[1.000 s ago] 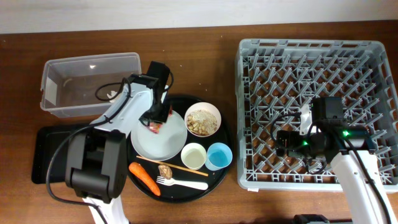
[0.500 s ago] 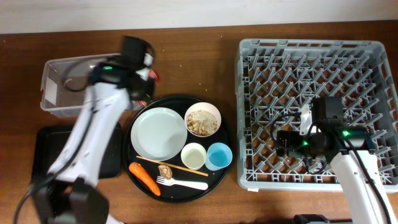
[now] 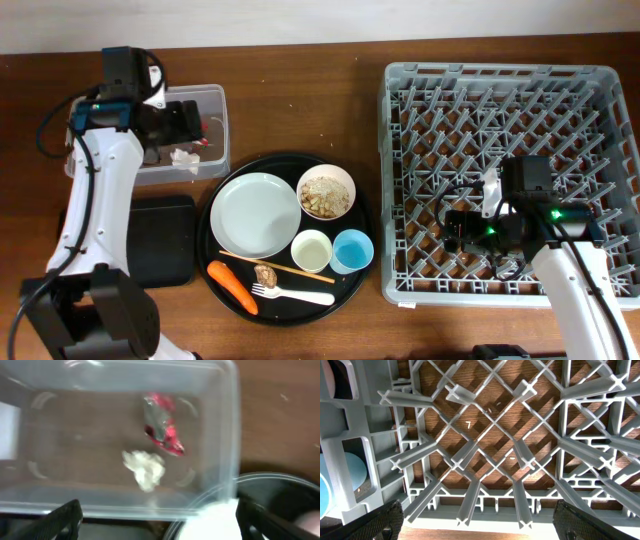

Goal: Sort waste into correct bins and load items into the dishwasher rack

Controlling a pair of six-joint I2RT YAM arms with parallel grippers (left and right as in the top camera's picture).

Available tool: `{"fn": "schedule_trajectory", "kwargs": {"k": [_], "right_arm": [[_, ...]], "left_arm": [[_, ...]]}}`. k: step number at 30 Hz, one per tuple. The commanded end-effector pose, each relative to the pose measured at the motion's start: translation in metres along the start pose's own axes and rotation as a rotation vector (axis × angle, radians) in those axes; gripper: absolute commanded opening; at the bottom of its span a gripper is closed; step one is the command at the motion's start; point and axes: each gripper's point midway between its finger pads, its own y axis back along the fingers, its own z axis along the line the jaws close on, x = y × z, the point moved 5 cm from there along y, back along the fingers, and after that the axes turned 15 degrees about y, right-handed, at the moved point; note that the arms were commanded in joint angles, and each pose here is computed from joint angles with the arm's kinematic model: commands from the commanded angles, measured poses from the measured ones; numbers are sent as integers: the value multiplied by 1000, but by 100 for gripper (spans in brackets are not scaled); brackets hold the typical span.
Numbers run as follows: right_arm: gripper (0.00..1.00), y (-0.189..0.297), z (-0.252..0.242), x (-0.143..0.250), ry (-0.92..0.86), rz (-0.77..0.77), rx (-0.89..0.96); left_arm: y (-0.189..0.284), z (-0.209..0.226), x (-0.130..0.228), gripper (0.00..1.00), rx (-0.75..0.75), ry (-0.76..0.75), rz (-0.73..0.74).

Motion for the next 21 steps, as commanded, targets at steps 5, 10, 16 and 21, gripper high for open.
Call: {"fn": "schedule_trajectory", "kwargs": {"k": [5,10,16,21], "right_arm": [[98,4,-1,-4,-9,-14,5],[98,4,-1,-4,-6,-13,5],[98,4,-1,-3,-6,-13,5],[98,4,-1,-3,-6,-13,5]], "left_arm": [[50,-71,104,84,266,-129,424],[50,-91,171,77,224,-265,618],[29,-111,223,68,208,-319,673],[11,-113,250,68,202,-329,686]]}}
